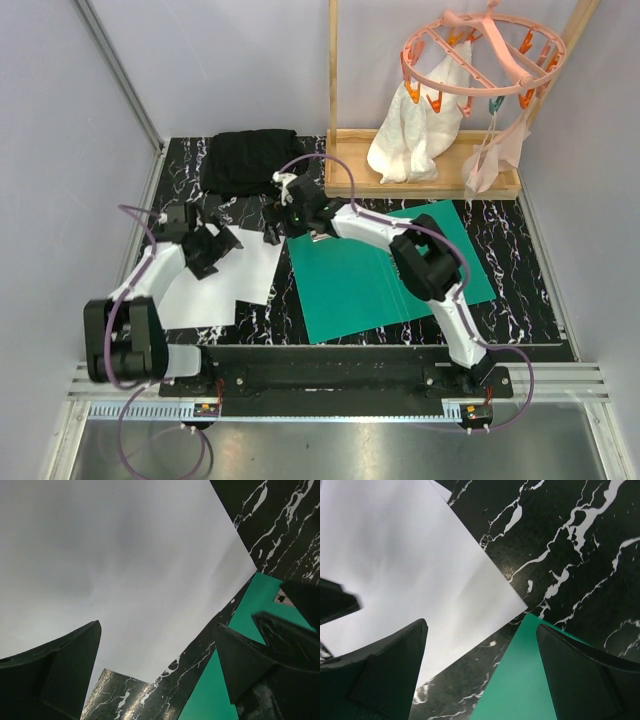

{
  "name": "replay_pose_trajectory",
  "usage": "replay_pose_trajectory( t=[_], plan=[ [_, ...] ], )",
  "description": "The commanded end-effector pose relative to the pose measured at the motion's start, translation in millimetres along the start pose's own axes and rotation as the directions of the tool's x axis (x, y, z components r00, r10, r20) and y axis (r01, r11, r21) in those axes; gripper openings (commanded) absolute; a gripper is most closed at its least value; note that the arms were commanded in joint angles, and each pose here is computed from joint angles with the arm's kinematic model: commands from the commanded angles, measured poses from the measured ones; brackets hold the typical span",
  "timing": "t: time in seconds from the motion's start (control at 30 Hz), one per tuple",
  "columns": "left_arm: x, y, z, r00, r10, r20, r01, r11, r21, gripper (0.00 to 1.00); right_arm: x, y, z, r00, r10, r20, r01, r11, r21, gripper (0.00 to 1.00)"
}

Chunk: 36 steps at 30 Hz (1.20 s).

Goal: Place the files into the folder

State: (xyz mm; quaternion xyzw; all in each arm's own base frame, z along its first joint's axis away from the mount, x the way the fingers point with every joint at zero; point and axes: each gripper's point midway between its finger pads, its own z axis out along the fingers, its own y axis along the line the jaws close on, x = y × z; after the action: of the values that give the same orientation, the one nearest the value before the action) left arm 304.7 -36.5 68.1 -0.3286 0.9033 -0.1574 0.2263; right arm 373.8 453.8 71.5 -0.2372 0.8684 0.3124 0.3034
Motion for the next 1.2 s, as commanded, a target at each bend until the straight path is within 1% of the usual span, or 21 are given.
replay_pose_trajectory(
  t=[0.0,0.03,0.1,0.13,0.23,0.33,0.37,0.43,0.47,0.6,0.73,0.83,0.87,1.1,1.17],
  plan=[
    [6.5,1.8,-17.2,0.997,-0.047,0.063,0.044,0.998,0.043,0.99,-20.1,0.9,15.0,0.978,-0.210,0.018,0.211,0.977,-0.032,1.00],
    [7.2,3.0,-21.1,0.995,-0.056,0.077,0.052,0.998,0.047,0.99,-12.0,-5.0,24.9,0.976,-0.216,-0.003,0.216,0.976,-0.028,1.00],
    [14.7,10.0,-19.8,0.994,-0.087,0.071,0.085,0.996,0.034,0.99,-16.2,-5.0,30.3,0.969,-0.248,-0.008,0.247,0.968,-0.034,1.00],
    [15.1,10.5,-20.6,0.993,-0.094,0.078,0.091,0.995,0.038,0.99,-5.7,-9.5,39.8,0.968,-0.249,-0.037,0.248,0.968,-0.042,1.00],
    [20.5,20.8,-14.7,0.989,-0.130,0.074,0.130,0.992,0.000,0.99,-3.3,-6.0,46.7,0.960,-0.272,-0.065,0.267,0.961,-0.075,1.00],
    [24.9,27.3,-8.2,0.984,-0.169,0.064,0.171,0.985,-0.031,0.99,13.4,-1.4,56.2,0.954,-0.278,-0.116,0.266,0.958,-0.104,1.00],
    [23.8,27.9,-7.5,0.982,-0.177,0.069,0.180,0.983,-0.033,0.99,17.8,-0.3,56.9,0.943,-0.307,-0.126,0.293,0.948,-0.122,1.00],
    [24.5,32.9,-4.5,0.977,-0.196,0.081,0.201,0.978,-0.049,0.99,28.8,8.5,56.7,0.934,-0.326,-0.148,0.300,0.938,-0.171,1.00],
    [22.3,37.9,-3.8,0.973,-0.204,0.104,0.211,0.975,-0.068,0.99,33.8,14.3,56.7,0.929,-0.336,-0.157,0.305,0.933,-0.189,1.00],
    [27.9,47.5,-2.1,0.961,-0.249,0.122,0.260,0.961,-0.090,0.99,52.1,25.1,54.5,0.915,-0.345,-0.208,0.296,0.926,-0.233,0.99],
    [30.5,50.4,0.2,0.958,-0.261,0.121,0.273,0.957,-0.097,0.99,61.1,31.8,50.7,0.921,-0.307,-0.239,0.243,0.934,-0.263,0.97],
    [31.6,50.9,2.4,0.958,-0.262,0.115,0.274,0.956,-0.102,0.99,59.1,35.0,49.2,0.926,-0.293,-0.238,0.228,0.936,-0.267,0.97],
    [32.1,51.6,3.0,0.958,-0.262,0.113,0.274,0.956,-0.102,0.99,58.5,38.2,48.3,0.933,-0.265,-0.244,0.198,0.943,-0.269,0.97],
    [35.0,54.3,2.2,0.959,-0.258,0.115,0.269,0.958,-0.103,0.99,32.1,67.4,32.9,0.964,-0.145,-0.222,0.070,0.947,-0.314,0.98],
    [36.6,55.6,2.3,0.961,-0.252,0.114,0.264,0.959,-0.105,0.98,22.7,70.4,28.8,0.972,-0.071,-0.223,-0.005,0.946,-0.323,0.99]
  ],
)
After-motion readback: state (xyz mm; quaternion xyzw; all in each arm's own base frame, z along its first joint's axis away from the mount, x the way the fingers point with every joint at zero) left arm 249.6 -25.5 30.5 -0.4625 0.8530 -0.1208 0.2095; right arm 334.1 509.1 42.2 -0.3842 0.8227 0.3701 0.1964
